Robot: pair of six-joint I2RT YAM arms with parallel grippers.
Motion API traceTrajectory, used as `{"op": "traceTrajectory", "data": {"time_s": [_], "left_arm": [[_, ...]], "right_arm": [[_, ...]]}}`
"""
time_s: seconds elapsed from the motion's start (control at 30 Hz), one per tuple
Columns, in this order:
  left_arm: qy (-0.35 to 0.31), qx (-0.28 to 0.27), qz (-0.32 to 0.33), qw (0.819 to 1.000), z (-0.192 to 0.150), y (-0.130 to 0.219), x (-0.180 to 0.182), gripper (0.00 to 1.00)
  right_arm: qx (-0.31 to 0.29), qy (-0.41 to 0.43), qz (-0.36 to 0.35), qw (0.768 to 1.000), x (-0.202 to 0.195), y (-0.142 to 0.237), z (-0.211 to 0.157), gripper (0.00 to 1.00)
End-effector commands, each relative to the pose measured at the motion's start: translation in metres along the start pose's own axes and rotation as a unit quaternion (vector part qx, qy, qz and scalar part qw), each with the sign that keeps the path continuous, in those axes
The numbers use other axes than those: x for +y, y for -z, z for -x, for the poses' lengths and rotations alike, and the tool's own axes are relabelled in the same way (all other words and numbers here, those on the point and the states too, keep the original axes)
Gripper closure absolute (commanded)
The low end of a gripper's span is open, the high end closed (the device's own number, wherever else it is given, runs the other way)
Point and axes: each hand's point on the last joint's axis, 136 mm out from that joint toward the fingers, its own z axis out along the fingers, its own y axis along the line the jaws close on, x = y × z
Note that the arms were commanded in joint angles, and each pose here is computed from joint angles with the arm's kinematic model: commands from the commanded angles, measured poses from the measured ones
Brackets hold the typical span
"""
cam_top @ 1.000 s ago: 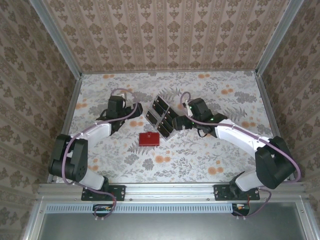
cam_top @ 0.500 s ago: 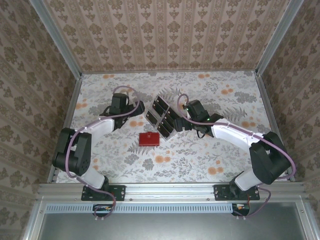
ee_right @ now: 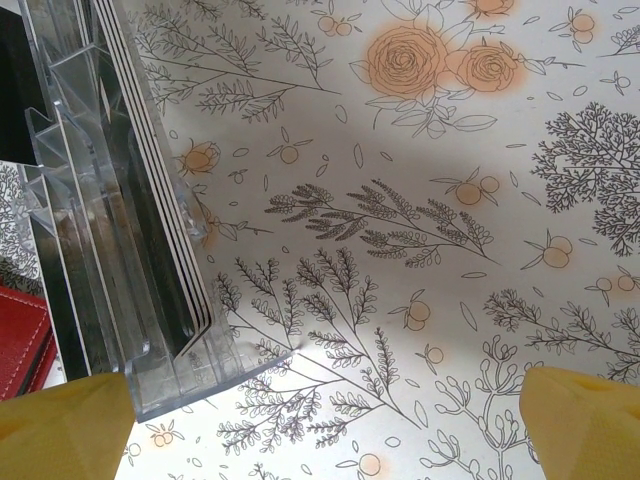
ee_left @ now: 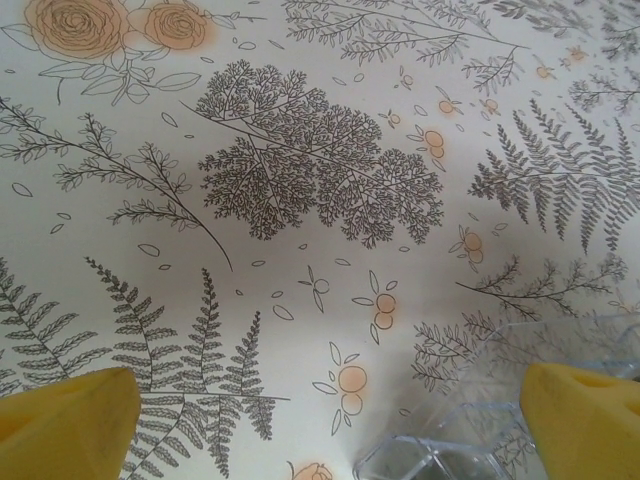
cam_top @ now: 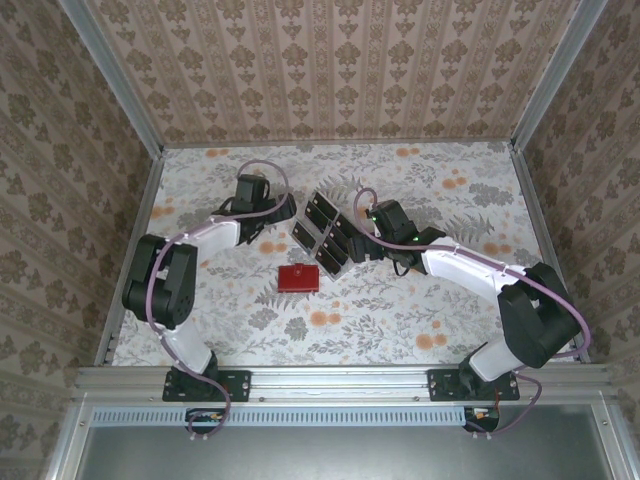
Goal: Put the credit cards into the card holder
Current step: Move the storage box to the center of the table.
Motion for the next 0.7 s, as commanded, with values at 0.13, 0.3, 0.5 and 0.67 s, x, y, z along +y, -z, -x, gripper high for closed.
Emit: {"op": "traceTrajectory", "data": {"time_s": [0.13,0.3,0.5,0.67], "left_arm": [[-0.008,0.024,0.025,0.999,-0.003,-0.017,0.001,0.0],[-0.014,0.037,0.027,0.999,-0.008,-0.027,-0.001,0.0],[-0.019,0.046,0.016,0.999,-0.014,-0.035,-0.01,0.0],[-0.025,0.046,0.005,0.999,-0.015,-0.038,-0.022,0.0]], "right_arm": [[-0.01,-0.01,-0.011,1.0,-0.003,0.0,0.008,0.0],[-0.009,-0.013,-0.01,1.0,-0.003,0.001,0.007,0.0],[-0.009,-0.017,-0.014,1.0,-0.004,0.0,0.007,0.0],[-0.008,-0.019,-0.028,0.999,-0.011,0.001,0.005,0.0]]}}
